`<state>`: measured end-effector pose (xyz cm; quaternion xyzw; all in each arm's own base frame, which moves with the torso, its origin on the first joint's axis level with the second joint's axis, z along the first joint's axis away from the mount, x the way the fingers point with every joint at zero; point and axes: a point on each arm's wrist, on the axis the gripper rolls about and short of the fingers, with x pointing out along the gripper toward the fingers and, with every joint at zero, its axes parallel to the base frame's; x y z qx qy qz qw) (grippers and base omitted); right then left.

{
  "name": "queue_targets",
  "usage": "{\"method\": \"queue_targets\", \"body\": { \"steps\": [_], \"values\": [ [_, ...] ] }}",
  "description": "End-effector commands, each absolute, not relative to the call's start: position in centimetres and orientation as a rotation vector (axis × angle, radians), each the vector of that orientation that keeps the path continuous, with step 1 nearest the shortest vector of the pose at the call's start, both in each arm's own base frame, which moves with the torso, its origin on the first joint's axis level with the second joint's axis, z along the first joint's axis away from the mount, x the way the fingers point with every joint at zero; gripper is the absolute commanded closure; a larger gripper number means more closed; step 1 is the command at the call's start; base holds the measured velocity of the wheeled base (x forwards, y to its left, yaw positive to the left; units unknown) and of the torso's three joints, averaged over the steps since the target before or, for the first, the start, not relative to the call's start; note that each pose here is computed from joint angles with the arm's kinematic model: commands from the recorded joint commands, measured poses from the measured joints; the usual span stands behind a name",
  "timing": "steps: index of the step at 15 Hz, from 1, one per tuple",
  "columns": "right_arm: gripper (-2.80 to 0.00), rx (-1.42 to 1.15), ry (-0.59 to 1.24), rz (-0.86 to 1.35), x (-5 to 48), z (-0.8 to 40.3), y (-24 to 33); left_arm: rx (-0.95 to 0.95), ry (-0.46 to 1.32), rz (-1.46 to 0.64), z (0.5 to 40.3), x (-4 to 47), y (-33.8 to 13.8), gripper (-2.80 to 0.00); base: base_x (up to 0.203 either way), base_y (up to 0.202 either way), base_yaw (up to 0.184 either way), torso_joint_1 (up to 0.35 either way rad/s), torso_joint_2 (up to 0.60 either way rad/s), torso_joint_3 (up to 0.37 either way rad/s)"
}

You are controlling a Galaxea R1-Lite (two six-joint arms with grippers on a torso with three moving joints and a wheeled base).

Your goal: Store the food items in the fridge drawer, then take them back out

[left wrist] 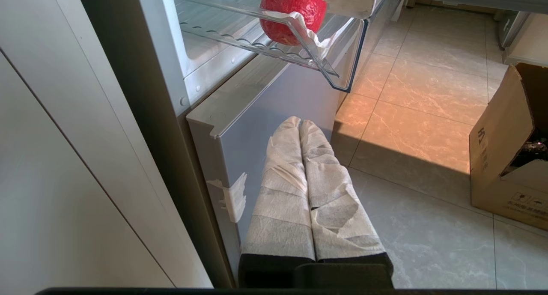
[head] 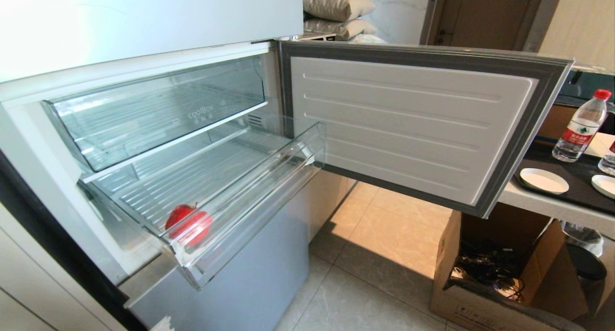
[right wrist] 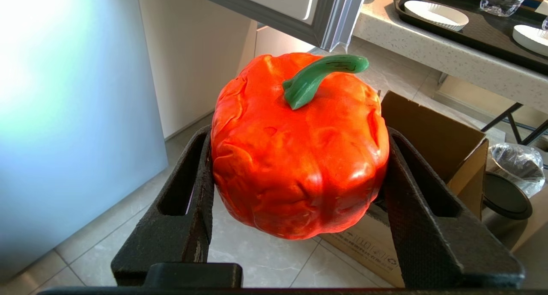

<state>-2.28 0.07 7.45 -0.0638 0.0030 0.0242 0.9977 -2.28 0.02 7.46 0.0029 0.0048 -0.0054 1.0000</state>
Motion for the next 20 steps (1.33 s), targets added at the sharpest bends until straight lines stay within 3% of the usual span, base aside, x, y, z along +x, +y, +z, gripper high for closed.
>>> {"method": "queue_targets", "body": {
  "steps": [1,4,20],
  "values": [
    [0.00,-0.127,0.010,0.044,-2.27,7.40,0.06,0.006,0.011,-0.011,7.46,-2.27,0.02,0.00,0.000,0.000,0.000,0.000,0.00,0.000],
    [0.00,-0.126,0.010,0.041,-2.27,7.40,0.06,0.006,0.009,-0.011,7.45,-2.28,0.02,0.00,-0.002,-0.001,0.056,0.001,0.00,0.003],
    [0.00,-0.111,0.013,0.047,-2.21,7.51,0.07,0.006,0.009,-0.011,7.45,-2.28,0.02,0.00,0.002,-0.007,0.167,0.002,0.00,0.004]
  ]
}}
